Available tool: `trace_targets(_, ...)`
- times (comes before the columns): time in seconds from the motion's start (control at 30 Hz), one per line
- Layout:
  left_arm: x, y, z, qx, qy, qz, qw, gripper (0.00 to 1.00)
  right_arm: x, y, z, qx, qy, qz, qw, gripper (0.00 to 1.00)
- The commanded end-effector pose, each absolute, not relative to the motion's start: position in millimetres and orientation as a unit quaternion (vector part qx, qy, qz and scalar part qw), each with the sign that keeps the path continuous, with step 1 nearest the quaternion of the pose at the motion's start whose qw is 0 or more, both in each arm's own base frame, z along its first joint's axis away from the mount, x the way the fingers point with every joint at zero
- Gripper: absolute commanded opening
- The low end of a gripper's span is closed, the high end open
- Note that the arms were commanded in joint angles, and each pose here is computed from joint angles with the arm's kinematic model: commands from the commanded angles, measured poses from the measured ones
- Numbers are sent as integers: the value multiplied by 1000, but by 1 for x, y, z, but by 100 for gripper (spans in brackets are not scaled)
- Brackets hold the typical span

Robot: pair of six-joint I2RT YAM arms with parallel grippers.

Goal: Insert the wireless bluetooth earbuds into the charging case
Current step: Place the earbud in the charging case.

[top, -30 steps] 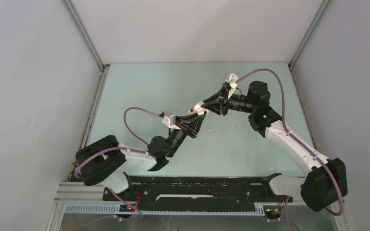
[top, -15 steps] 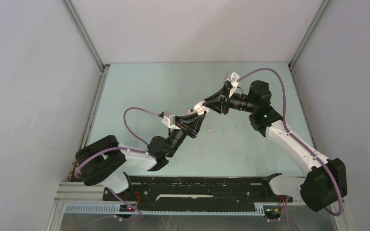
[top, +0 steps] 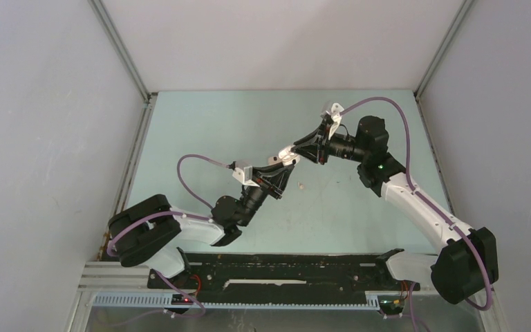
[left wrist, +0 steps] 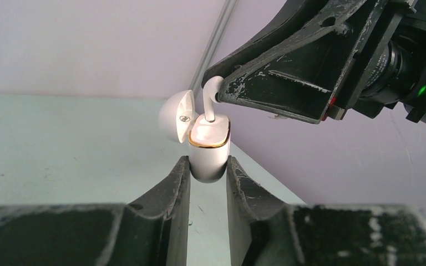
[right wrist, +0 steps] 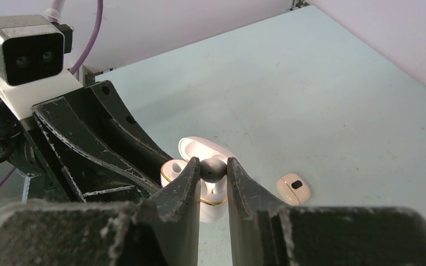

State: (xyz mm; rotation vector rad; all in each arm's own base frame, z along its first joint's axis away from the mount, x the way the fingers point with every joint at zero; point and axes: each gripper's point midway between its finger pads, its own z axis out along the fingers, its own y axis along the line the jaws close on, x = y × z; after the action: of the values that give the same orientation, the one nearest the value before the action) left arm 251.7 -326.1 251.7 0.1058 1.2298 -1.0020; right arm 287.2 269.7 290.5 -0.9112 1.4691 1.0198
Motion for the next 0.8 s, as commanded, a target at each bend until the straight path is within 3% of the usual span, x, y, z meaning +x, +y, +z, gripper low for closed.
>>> trace_targets(0.0,250,-316,276,37,515,-450,728,0,294,265,290,-366,630,414,546,12)
trace_targets(0.77,249,-317,272,56,516,-436,735,0,295,264,298,-355,631,424,544,25)
